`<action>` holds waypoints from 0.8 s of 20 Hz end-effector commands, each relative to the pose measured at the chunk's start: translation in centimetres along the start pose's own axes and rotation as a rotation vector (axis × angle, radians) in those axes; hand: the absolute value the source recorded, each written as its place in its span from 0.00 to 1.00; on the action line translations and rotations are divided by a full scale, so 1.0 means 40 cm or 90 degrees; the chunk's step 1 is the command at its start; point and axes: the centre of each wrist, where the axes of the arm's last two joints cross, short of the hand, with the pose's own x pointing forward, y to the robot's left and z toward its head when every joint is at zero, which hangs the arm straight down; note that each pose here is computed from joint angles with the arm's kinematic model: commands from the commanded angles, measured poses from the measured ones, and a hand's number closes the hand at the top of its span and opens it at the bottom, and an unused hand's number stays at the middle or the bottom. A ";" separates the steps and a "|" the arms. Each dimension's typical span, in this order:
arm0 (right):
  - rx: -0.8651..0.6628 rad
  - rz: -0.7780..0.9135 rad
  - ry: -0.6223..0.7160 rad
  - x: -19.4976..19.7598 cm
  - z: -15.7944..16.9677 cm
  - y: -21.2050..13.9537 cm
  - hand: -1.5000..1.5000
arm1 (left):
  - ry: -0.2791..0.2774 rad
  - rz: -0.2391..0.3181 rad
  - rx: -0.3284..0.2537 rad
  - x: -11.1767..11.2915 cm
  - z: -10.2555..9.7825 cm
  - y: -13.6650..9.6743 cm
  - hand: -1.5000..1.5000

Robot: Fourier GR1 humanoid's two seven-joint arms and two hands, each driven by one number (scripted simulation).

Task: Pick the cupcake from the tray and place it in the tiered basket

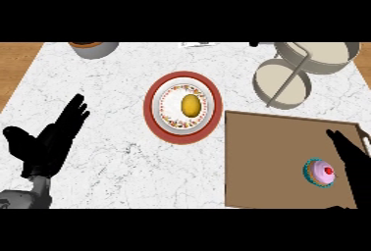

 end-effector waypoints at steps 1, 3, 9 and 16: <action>0.003 0.013 0.066 0.008 -0.039 0.042 0.00 | -0.007 -0.001 0.005 0.020 -0.029 -0.017 0.50; 0.017 0.026 0.087 -0.032 -0.064 0.075 0.00 | 0.002 0.004 -0.007 0.055 -0.017 0.019 0.50; -0.009 0.038 0.086 -0.072 -0.095 0.159 0.00 | 0.005 -0.008 -0.001 -0.012 -0.011 -0.019 0.50; -0.064 0.061 0.094 -0.058 -0.134 0.142 0.00 | 0.004 -0.002 0.007 -0.015 -0.004 0.001 0.50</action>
